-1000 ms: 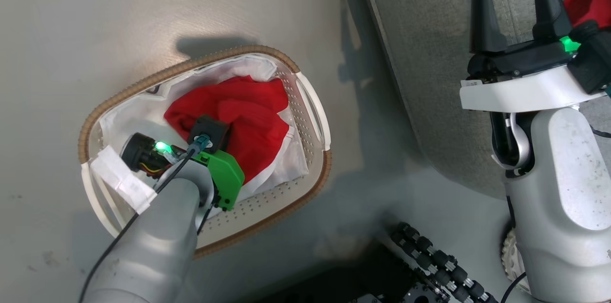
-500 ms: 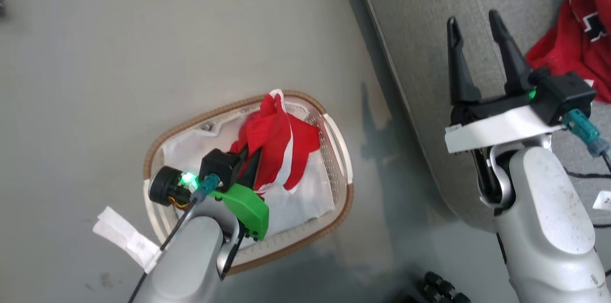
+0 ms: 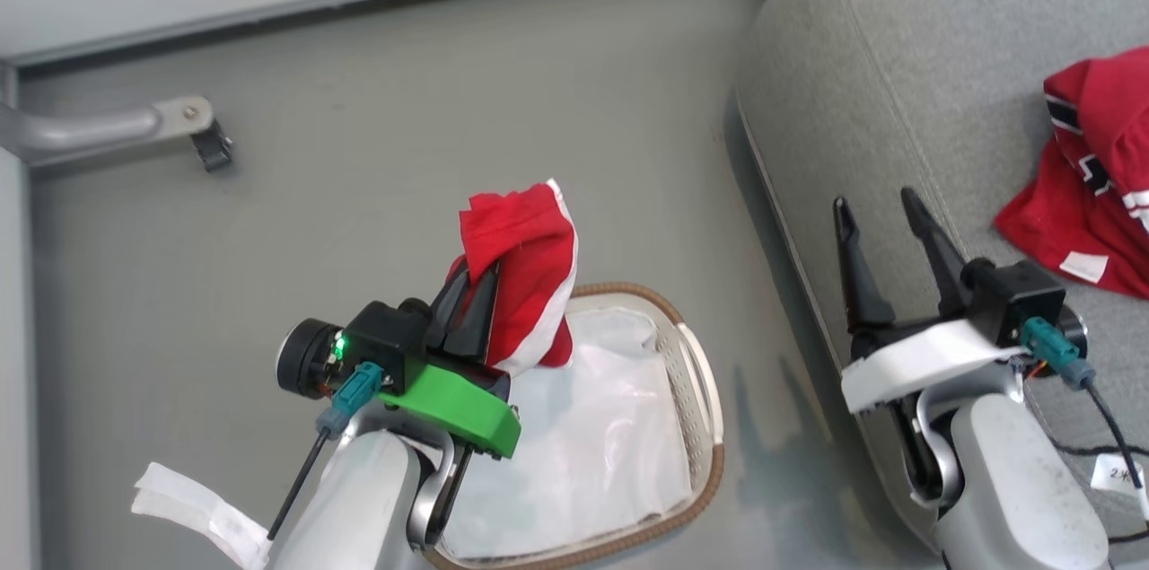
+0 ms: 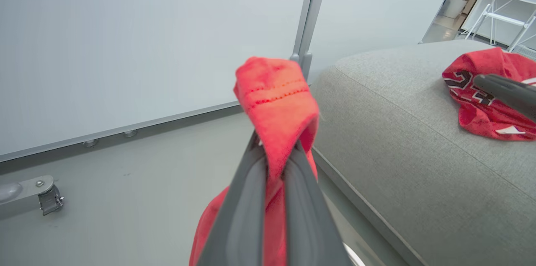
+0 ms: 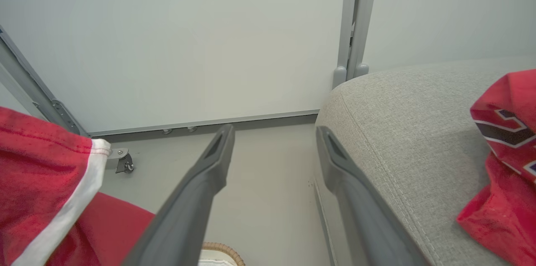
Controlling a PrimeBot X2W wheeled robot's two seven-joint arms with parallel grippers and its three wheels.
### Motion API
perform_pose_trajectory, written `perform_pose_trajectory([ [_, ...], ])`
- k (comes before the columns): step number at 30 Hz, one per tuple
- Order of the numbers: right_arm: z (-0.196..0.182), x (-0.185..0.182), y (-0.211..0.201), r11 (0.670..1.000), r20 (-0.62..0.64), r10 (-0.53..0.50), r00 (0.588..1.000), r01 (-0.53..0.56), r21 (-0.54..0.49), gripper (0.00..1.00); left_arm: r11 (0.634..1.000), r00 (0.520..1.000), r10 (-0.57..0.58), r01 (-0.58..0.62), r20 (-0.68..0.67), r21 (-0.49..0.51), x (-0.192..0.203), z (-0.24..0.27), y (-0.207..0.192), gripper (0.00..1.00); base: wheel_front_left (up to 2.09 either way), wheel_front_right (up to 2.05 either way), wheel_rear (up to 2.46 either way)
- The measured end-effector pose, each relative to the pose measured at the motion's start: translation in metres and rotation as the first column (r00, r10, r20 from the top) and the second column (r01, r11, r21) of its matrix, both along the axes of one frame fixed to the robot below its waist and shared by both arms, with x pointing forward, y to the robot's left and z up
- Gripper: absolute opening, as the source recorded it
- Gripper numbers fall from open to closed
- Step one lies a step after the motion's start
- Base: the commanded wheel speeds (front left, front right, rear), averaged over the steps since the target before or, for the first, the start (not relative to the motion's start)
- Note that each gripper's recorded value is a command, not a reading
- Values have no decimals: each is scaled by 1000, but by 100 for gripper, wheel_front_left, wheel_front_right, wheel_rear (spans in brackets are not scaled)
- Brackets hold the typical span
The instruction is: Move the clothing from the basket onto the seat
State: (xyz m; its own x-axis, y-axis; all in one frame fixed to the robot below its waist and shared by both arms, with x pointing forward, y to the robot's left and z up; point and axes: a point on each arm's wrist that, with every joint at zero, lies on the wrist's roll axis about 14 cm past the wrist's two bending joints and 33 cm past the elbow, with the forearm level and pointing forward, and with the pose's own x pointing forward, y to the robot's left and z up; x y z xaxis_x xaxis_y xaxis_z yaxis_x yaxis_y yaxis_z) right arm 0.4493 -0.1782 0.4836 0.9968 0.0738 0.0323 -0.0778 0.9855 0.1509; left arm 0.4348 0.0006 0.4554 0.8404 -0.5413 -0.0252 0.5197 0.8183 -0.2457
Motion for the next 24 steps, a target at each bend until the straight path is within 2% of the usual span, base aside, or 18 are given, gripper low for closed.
perform_pose_trajectory([
  [8,8,-30,33,996,0,86,996,-86,6,100,999,969,50,-43,243,-32,-4,92,16,0,0,0,0],
  [13,11,-44,73,978,3,207,978,-207,-15,100,997,926,67,-52,372,-52,-7,143,22,0,0,0,0],
  [18,33,-55,137,916,67,401,914,-402,-3,100,997,905,60,-38,421,-60,-17,163,20,0,0,0,0],
  [24,75,-52,188,825,172,565,807,-557,-98,100,998,906,38,-12,422,-64,-26,164,14,0,0,0,0],
])
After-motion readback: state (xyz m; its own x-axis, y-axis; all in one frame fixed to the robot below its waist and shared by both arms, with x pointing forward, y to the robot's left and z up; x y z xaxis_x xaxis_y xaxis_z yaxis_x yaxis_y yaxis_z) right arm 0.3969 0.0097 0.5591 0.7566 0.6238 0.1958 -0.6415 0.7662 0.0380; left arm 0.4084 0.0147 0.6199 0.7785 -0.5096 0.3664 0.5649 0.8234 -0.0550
